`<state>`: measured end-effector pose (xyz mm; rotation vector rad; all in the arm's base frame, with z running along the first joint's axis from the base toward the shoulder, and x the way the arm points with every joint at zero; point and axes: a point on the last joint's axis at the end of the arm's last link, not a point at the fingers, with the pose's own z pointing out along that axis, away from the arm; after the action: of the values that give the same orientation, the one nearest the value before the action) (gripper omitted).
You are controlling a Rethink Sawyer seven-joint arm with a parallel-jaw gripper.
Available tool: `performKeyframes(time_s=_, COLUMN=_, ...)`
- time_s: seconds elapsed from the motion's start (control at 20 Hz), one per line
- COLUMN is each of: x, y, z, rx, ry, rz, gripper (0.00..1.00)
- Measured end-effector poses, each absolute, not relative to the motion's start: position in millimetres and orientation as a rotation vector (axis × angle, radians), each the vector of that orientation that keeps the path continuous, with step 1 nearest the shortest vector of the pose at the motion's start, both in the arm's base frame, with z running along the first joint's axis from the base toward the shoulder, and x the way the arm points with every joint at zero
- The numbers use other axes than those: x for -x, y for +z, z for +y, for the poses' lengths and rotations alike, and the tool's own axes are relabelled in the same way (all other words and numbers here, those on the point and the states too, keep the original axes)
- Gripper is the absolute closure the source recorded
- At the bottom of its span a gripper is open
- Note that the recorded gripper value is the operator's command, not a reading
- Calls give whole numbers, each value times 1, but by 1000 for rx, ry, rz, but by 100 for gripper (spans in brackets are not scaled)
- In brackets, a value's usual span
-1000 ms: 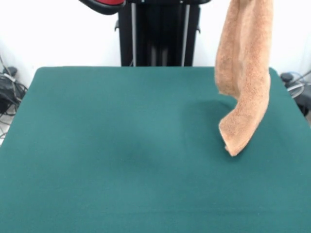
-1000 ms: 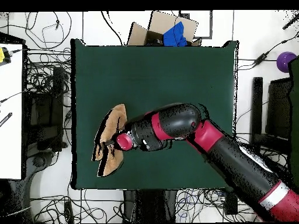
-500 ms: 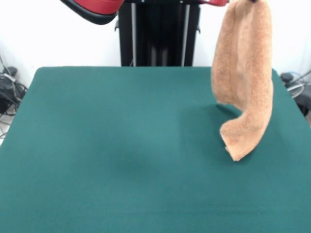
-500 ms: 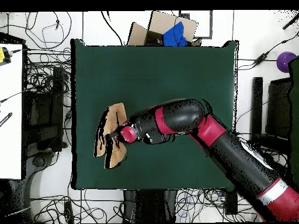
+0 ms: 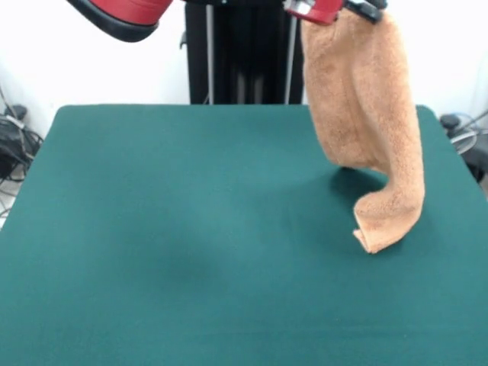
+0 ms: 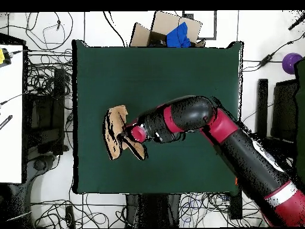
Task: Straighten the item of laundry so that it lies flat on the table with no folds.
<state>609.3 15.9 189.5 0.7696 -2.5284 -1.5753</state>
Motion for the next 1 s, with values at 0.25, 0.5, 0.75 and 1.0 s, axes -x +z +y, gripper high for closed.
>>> performKeyframes(time_s=0.25, x=-611, y=188, z=5, rx=-805, ry=-1536, rz=-2522, gripper=100)
performKeyframes(time_s=0.5, x=-614, y=189, z=-8, rx=-810, ry=-1520, rz=-2522, gripper=100)
performKeyframes(time_s=0.75, x=-616, y=190, z=-18, rx=-803, ry=-1519, rz=-2522, gripper=100)
performKeyframes(time_s=1.0, x=-619, y=191, z=-27, rx=-797, ry=-1516, rz=-2526, gripper=100)
